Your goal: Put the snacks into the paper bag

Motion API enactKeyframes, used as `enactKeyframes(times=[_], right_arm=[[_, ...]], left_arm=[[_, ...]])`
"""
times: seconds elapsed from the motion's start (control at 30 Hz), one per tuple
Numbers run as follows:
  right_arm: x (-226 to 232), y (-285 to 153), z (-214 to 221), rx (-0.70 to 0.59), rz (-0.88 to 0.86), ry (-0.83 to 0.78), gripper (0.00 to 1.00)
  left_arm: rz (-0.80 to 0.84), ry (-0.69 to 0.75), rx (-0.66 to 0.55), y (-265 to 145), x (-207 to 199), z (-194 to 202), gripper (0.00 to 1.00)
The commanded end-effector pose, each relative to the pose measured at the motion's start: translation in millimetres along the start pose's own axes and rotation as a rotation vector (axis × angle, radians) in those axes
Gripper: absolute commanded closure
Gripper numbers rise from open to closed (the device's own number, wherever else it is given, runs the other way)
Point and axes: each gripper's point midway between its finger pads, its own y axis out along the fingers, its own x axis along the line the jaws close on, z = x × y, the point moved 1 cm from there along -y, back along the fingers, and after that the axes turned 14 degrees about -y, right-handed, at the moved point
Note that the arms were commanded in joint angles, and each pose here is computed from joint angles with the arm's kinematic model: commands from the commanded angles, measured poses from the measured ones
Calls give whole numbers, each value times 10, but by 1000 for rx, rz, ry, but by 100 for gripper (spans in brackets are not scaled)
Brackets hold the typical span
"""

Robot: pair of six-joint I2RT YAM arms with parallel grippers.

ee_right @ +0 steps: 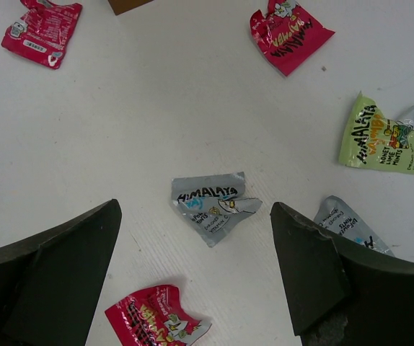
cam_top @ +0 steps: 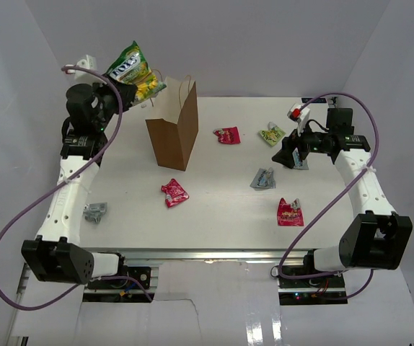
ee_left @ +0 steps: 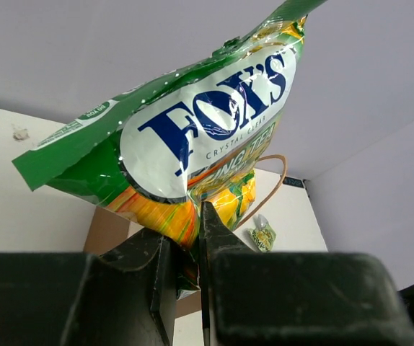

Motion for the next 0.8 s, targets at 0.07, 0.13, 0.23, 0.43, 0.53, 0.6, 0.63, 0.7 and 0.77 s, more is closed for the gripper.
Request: enactKeyframes(times=[0.07,0.13,0.23,0.43,0.53,0.6,0.63,0.7,0.77], right_arm=[[64,-121,-155,-36,16,-32,10],[78,-134,-147,-33,22,-37,10],[104,-148,-136,-30,26,-37,10],[112,-163,-118,-23,33,-36,10],[103,-157,-120,-24,32,-36,10],[100,-149,-118,-25,28,-35,10],[95,-150,-124,-26,30,-37,10],[85,-146,-122,-25,31,-39,10],[86,-147,-118,-23,31,-39,10]], left_arm=[[-17,12,-39,284,-344,52,91],[-38,19,-56,350,-453,76,91],[-112,28,-63,495,-383,174,91],[-218,39,-89,623,-216,297,93],[-218,50,-63,690,-226,420,92],[-221,59,-49,726,-209,487,92],[-222,60,-41,739,-202,521,91],[-216,61,-19,760,-200,602,85],[-215,62,-1,781,-184,669,73]])
